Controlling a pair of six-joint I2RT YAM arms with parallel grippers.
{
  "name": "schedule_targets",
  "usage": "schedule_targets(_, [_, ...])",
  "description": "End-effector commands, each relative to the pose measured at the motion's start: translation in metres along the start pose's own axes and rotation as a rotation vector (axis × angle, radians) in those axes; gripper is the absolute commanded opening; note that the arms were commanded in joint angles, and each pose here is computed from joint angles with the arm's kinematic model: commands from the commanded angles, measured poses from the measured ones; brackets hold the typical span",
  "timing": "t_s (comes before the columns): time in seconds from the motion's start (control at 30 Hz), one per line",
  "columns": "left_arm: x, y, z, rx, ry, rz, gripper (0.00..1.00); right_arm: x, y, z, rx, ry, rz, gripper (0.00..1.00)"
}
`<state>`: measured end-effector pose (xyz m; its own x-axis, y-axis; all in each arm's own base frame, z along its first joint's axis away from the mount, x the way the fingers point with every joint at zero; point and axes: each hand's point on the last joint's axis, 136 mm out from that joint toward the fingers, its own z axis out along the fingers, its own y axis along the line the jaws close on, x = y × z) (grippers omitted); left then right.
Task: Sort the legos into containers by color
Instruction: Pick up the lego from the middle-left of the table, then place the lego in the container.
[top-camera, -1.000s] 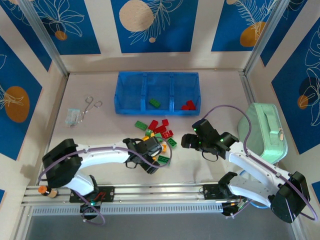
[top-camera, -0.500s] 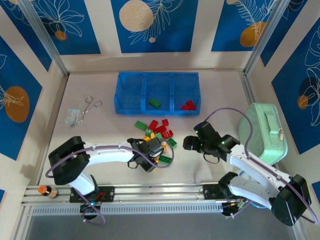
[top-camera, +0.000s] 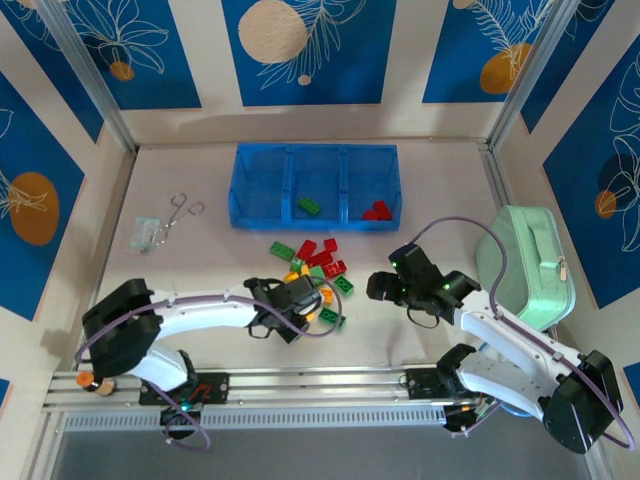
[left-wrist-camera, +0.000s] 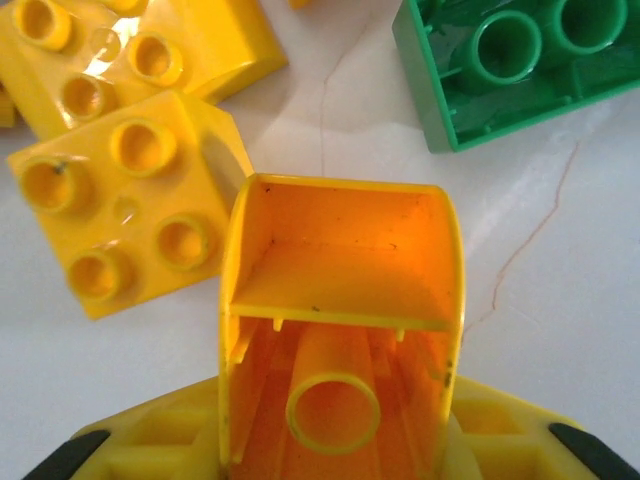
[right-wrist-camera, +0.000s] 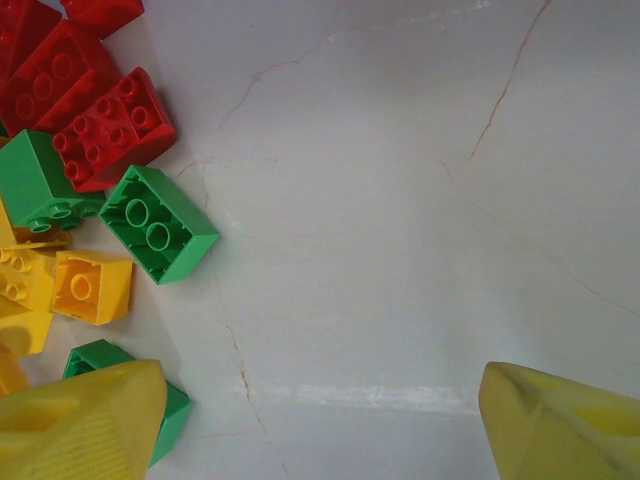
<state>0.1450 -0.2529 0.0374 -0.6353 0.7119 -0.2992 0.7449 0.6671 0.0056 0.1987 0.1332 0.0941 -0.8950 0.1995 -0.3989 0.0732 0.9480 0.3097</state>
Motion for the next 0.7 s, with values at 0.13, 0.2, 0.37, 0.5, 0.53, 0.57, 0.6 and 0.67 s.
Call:
schedule_targets(0.13, [0.0, 0.006, -0.032, 0.035, -0.114, -0.089, 0.27, 0.001, -0.004, 0.003, -0.001, -0.006, 0.024, 0.82])
schedule_targets(0.2, [-0.005, 0.013, -0.042, 0.048, -0.147, -0.127, 0.27, 0.0, -0.002, 0.004, -0.008, -0.005, 0.025, 0.82])
schedule_targets(0.37, [-0.028, 0.046, -0.073, 0.077, -0.268, -0.261, 0.27, -0.003, 0.002, 0.004, -0.014, -0.002, 0.019, 0.82])
schedule_targets(0.5, [-0.057, 0.093, -0.095, 0.103, -0.396, -0.462, 0.27, -0.001, 0.005, 0.005, -0.03, 0.006, 0.024, 0.82])
schedule_targets(0.53, [-0.066, 0.105, -0.099, 0.103, -0.43, -0.503, 0.27, 0.0, 0.006, 0.005, -0.034, 0.009, 0.022, 0.82])
schedule_targets(0.57, [-0.072, 0.116, -0.101, 0.099, -0.452, -0.533, 0.27, 0.001, 0.006, 0.006, -0.034, 0.013, 0.021, 0.82])
schedule_targets(0.6, [-0.079, 0.129, -0.103, 0.087, -0.469, -0.567, 0.27, 0.001, 0.006, 0.005, -0.035, 0.016, 0.017, 0.82])
schedule_targets(0.67, [-0.091, 0.15, -0.101, 0.068, -0.479, -0.614, 0.27, 0.003, 0.006, 0.005, -0.031, 0.021, 0.014, 0.82])
